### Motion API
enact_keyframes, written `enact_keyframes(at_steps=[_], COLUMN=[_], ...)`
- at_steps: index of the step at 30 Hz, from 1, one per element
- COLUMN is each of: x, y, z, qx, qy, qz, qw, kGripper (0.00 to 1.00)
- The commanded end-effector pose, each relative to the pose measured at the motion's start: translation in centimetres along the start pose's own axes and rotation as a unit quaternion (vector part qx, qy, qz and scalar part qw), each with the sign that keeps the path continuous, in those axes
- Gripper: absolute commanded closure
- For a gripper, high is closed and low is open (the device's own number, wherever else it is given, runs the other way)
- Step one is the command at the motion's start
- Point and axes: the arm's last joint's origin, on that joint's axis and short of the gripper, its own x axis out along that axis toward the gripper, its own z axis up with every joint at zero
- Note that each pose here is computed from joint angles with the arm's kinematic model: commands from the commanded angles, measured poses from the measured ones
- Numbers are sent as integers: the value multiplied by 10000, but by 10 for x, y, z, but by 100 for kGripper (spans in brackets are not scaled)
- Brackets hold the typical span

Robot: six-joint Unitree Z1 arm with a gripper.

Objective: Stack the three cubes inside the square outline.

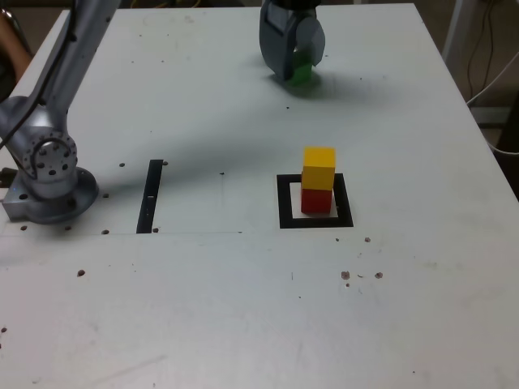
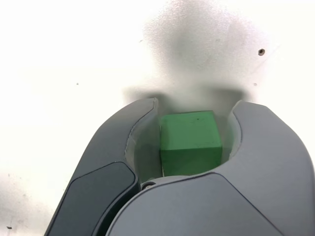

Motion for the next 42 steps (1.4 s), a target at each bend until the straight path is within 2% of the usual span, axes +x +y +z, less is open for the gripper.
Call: enact_keyframes(at_steps=[1,6,11,16,18,22,25,27,29,31,36,38,42], x=[-3,-11,-28,-65,-82,-110,-122,-128,-131,-133,-132,-131,-128], y=[-1,-9,-28,-67,-87,-132,-164,-181,-195,-206,-227,-234,-242], z=[0,-2,-14,-39,-52,-87,-115,-133,-150,-164,-185,-188,-185], qx=[82,316,691,1323,1670,2540,3089,3355,3540,3644,3756,3747,3646], qy=[-77,-139,-90,-149,-165,-146,-177,-203,-207,-195,-207,-222,-252], qz=[6,-5,-78,-125,-123,-139,-120,-94,-72,-52,-23,-45,-176], qw=[9999,9994,9975,9910,9858,9670,9509,9418,9350,9310,9265,9269,9307], kGripper=[78,80,81,81,81,81,81,81,81,81,81,81,81])
